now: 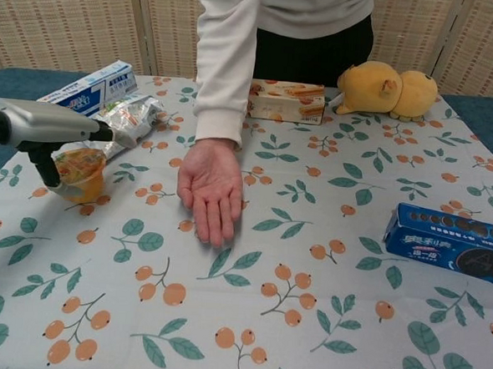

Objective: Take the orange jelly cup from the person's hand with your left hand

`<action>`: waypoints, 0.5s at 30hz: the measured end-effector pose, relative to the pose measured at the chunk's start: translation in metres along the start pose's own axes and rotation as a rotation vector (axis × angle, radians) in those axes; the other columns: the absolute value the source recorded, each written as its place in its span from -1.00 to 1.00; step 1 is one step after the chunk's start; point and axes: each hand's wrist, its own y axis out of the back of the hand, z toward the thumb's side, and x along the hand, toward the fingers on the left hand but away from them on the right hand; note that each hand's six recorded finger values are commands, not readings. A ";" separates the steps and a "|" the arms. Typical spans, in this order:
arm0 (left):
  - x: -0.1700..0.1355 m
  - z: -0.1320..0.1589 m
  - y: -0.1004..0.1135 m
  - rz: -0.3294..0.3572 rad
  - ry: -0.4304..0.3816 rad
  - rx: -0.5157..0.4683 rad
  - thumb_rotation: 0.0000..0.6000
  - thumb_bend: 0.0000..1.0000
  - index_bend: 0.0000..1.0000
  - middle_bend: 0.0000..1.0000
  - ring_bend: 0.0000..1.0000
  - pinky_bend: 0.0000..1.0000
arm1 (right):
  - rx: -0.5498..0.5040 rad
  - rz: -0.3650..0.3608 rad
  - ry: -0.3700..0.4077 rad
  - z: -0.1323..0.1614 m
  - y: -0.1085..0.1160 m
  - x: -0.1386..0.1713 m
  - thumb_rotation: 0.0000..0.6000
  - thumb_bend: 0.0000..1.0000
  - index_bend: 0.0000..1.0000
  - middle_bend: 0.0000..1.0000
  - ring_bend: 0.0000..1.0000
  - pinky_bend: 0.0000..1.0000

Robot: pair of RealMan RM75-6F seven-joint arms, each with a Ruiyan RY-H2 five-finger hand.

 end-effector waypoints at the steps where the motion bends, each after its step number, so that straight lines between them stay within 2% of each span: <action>1: -0.002 0.000 0.003 0.009 0.002 -0.004 1.00 -0.44 -1.00 -1.00 -1.00 -0.90 | 0.000 -0.002 0.000 0.000 0.000 0.000 1.00 -0.25 -0.83 -0.54 -0.61 -0.18; 7: -0.025 -0.009 0.021 0.065 0.044 -0.032 1.00 -0.44 -1.00 -1.00 -1.00 -0.90 | -0.002 -0.004 -0.011 -0.004 0.000 0.001 1.00 -0.24 -0.83 -0.54 -0.61 -0.18; 11: -0.046 -0.023 0.029 0.110 0.112 -0.069 1.00 -0.44 -1.00 -1.00 -1.00 -0.90 | -0.008 -0.003 -0.020 -0.007 -0.001 0.002 1.00 -0.24 -0.83 -0.54 -0.61 -0.18; 15: -0.072 -0.039 0.029 0.156 0.193 -0.102 1.00 -0.44 -1.00 -1.00 -1.00 -0.90 | -0.013 0.001 -0.023 -0.009 -0.004 0.001 1.00 -0.24 -0.83 -0.54 -0.61 -0.18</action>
